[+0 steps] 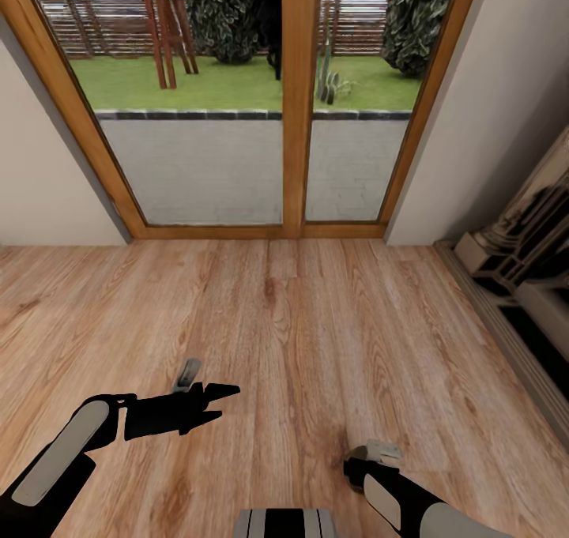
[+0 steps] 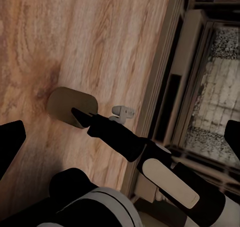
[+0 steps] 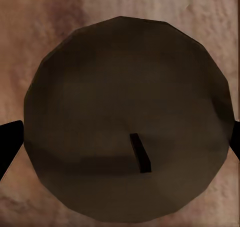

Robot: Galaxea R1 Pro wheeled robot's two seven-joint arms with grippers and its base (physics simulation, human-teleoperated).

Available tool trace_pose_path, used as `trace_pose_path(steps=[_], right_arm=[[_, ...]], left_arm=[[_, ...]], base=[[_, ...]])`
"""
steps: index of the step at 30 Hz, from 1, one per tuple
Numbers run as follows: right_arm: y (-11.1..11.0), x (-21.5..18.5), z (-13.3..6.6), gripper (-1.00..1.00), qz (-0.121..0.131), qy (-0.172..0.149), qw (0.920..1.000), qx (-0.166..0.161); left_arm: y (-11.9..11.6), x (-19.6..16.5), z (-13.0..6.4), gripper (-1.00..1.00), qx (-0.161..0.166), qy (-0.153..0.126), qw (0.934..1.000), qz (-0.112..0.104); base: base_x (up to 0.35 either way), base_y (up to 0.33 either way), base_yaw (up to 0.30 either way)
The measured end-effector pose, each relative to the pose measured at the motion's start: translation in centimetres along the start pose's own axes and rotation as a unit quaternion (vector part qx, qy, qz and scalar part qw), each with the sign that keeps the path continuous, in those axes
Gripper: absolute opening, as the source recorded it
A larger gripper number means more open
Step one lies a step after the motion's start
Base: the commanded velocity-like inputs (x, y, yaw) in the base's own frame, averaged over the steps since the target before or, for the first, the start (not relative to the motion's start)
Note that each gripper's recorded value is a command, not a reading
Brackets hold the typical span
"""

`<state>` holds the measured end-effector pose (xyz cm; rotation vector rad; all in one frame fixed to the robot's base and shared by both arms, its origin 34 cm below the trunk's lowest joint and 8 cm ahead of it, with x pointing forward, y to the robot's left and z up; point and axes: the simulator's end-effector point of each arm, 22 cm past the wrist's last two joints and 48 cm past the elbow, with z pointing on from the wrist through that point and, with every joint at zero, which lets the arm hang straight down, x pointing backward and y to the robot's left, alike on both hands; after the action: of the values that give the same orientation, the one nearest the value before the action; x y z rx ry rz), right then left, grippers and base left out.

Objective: Place each of the two pumpkins and all three candles from the living room inside a cabinet in the living room (use any cabinet), then make sure every cabinet is closed, and position the cauldron so it is next to a table in the living room.

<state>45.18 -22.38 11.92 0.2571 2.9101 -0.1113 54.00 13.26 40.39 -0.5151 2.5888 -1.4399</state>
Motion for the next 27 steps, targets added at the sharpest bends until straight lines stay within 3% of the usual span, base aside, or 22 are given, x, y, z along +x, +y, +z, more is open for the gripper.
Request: trace_pose_path(steps=[27], right_arm=[[0.7, -4.6, -3.7, -1.00, 0.002, -0.044, 0.9990, -0.013]], left_arm=[[-3.6, -0.7, -2.6, 1.00, 0.002, -0.031, 0.9987, 0.041]], base=[[0.000, 0.000, 0.000]])
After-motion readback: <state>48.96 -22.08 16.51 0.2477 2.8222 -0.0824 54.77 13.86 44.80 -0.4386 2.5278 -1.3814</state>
